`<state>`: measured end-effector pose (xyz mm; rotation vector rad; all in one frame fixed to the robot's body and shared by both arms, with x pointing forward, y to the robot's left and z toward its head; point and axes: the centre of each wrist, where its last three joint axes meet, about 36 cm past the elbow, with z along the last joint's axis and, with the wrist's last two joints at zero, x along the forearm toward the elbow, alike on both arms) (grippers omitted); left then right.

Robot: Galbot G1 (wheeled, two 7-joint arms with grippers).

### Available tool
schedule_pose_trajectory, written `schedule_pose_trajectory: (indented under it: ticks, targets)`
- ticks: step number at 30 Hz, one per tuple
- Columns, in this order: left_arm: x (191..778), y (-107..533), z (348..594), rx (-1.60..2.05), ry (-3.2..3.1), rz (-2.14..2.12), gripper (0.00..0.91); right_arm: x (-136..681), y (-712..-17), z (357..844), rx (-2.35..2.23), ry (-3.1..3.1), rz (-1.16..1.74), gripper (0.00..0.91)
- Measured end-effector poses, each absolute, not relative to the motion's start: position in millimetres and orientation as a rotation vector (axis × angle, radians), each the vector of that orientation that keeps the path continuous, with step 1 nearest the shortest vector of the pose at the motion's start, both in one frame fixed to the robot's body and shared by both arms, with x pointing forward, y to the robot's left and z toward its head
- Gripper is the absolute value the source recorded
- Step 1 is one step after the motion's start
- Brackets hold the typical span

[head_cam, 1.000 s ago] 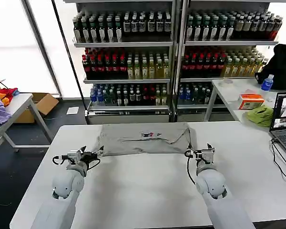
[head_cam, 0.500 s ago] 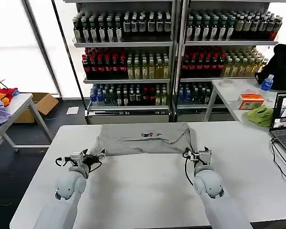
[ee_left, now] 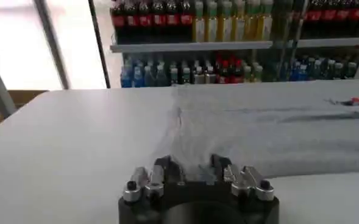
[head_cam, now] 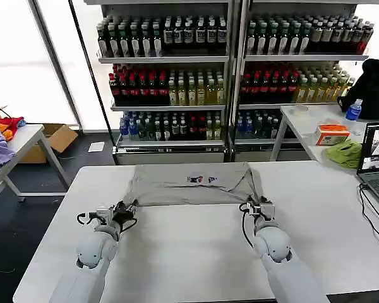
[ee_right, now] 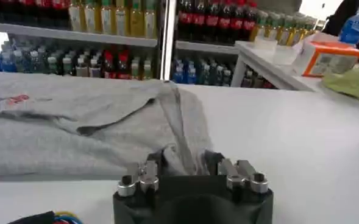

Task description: Fold and organize the clothes.

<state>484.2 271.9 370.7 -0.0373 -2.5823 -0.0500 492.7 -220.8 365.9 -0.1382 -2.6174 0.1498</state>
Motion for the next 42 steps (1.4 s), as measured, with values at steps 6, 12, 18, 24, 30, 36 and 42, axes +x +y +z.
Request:
schedule_pose_trajectory:
  ticks: [6,12,18,24,30,36,42]
  targets:
    - [484,271,372,-0.037,-2.585,-0.050,0.000,485,-225,363,-0.141,-2.613,0.147,0.000]
    - [475,272,375,-0.026,-2.593,-0.064,0.000,470,-226,370,-0.133,-2.628,0.157,0.000]
    - [451,270,387,-0.031,-2.614,-0.077,0.000,448,-226,389,-0.125,-2.648,0.161,0.000]
    - [414,273,410,-0.031,-2.666,-0.084,0.000,415,-223,409,-0.119,-2.679,0.185,0.000]
    - [360,271,429,-0.041,-2.688,-0.058,0.000,379,-220,416,-0.121,-2.674,0.198,0.000]
    - [320,270,435,-0.042,-2.666,-0.055,0.000,349,-216,413,-0.121,-2.643,0.222,0.000]
    - [299,270,431,-0.026,-2.627,-0.046,0.000,323,-216,413,-0.133,-2.629,0.240,0.000]
